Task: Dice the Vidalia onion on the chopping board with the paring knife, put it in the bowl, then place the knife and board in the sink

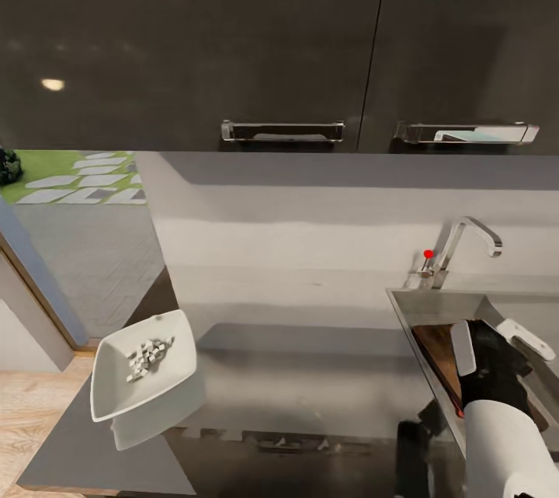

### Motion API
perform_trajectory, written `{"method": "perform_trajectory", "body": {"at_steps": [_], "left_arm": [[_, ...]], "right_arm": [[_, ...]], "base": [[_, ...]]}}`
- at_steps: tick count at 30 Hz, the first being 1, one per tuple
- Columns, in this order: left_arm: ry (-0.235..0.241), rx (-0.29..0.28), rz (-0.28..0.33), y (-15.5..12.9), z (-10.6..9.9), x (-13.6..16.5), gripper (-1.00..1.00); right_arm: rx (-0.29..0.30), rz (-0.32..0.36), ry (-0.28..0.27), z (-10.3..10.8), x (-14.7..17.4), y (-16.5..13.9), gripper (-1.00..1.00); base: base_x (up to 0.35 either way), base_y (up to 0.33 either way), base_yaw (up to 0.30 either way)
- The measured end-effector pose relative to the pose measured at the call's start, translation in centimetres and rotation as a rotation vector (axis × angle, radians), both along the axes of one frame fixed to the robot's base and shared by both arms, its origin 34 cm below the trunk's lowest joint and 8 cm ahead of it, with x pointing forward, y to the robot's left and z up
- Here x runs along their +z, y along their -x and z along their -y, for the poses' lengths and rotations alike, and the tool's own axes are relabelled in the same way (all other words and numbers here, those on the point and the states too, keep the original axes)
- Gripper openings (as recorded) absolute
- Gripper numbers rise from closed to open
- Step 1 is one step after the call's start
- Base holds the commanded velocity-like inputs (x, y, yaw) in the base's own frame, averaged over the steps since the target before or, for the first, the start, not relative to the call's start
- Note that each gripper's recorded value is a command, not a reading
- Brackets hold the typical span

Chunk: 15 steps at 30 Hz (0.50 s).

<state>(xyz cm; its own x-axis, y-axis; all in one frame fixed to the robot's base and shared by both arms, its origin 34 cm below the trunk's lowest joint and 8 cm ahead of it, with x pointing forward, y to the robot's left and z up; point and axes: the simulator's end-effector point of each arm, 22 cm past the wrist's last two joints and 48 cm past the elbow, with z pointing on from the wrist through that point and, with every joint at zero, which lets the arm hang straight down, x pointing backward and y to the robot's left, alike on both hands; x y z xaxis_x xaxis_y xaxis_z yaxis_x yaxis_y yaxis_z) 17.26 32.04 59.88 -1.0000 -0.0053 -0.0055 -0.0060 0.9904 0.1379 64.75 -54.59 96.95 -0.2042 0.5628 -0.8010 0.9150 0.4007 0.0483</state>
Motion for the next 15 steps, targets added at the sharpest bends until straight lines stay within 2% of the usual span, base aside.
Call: {"method": "perform_trajectory", "body": {"at_steps": [1, 3, 4, 5, 6, 9, 15], "left_arm": [[0.001, 0.0, 0.001, 0.0, 0.1, 0.0, 1.0], [0.002, 0.0, 0.0, 0.0, 0.1, 0.0, 1.0], [0.003, 0.0, 0.001, 0.0, 0.2, 0.0, 1.0], [0.003, 0.0, 0.0, 0.0, 0.2, 0.0, 1.0], [0.003, 0.001, 0.0, 0.0, 0.2, 0.0, 1.0], [0.003, 0.001, 0.0, 0.0, 0.2, 0.0, 1.0], [0.004, 0.001, -0.001, 0.0, 0.2, 0.0, 1.0]], "right_arm": [[0.042, 0.009, -0.006, -0.3, 1.9, -0.7, 1.0], [0.1, -0.016, -0.032, -1.1, 2.9, -1.0, 1.0], [0.19, -0.031, -0.079, -2.7, 3.0, -1.9, 1.0], [0.217, -0.03, -0.093, -3.2, 3.0, -2.3, 1.0], [0.293, -0.011, -0.13, -4.7, 2.9, -3.4, 1.0], [0.438, 0.056, -0.183, -7.2, 3.4, -5.7, 1.0], [0.514, 0.056, -0.153, -7.6, 3.9, -6.5, 1.0]], "base": [[0.0, 0.0, 0.0], [0.0, 0.0, 0.0], [0.0, 0.0, 0.0], [0.0, 0.0, 0.0], [0.0, 0.0, 0.0], [0.0, 0.0, 0.0], [-0.021, 0.0, 0.0]]}}
